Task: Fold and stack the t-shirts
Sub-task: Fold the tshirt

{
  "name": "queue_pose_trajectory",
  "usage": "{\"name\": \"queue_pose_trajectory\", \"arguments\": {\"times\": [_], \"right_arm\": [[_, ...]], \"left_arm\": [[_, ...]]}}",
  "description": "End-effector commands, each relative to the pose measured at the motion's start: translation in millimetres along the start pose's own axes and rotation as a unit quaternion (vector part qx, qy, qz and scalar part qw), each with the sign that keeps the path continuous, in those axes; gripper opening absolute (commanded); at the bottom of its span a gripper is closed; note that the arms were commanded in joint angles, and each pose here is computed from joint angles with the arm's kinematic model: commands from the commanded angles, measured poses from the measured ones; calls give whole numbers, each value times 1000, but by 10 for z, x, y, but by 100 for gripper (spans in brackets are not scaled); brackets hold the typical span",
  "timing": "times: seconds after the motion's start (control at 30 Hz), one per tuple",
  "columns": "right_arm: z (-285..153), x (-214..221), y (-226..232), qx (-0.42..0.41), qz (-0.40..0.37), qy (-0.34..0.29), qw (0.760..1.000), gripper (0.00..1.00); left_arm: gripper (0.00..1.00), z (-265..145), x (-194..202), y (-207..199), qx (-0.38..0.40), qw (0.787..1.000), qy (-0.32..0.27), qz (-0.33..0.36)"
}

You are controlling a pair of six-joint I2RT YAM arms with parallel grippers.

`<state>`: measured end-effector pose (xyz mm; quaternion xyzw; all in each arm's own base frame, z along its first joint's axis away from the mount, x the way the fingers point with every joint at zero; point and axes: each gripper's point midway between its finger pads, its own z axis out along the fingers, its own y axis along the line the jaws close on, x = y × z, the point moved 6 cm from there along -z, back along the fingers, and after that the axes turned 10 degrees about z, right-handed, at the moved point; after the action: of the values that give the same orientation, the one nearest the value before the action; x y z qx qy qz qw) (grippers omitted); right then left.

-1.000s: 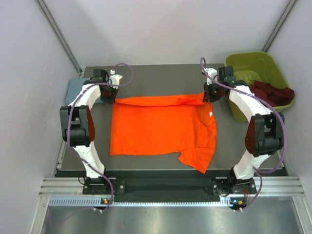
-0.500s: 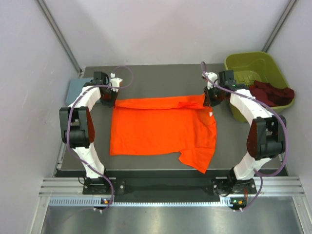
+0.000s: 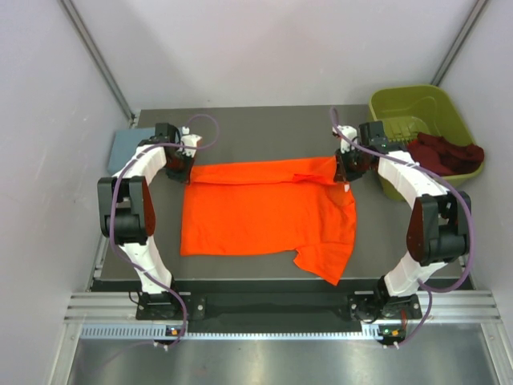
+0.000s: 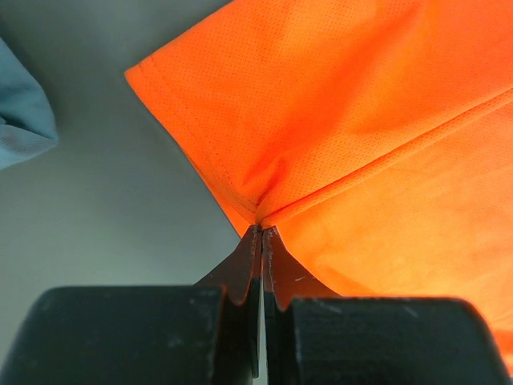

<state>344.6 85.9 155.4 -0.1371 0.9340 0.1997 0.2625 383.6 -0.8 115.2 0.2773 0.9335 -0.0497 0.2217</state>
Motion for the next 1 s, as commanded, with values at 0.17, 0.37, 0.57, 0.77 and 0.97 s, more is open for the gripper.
{"name": "queue_pose_trajectory", "arguments": {"times": [0.17, 0.37, 0.57, 0.77, 0.97], "right_arm": [[-107, -64, 87, -10, -17, -28, 999, 0], [-85, 4, 103, -14, -17, -22, 1000, 0], [-161, -73, 125, -12, -30, -31, 999, 36], [-280, -277, 156, -8, -42, -60, 997, 53], [-126, -485, 138, -15, -24, -83, 996, 56]], "left_arm": [[0, -201, 8, -18, -8, 1000, -9, -1], [0, -215, 54, -45, -6, 1000, -2, -3], [15, -277, 86, -38, -15, 1000, 13, -8], [40, -531, 36, 78, -80, 997, -7, -6], [45, -538, -313, 166, -80, 994, -71, -11]]}}
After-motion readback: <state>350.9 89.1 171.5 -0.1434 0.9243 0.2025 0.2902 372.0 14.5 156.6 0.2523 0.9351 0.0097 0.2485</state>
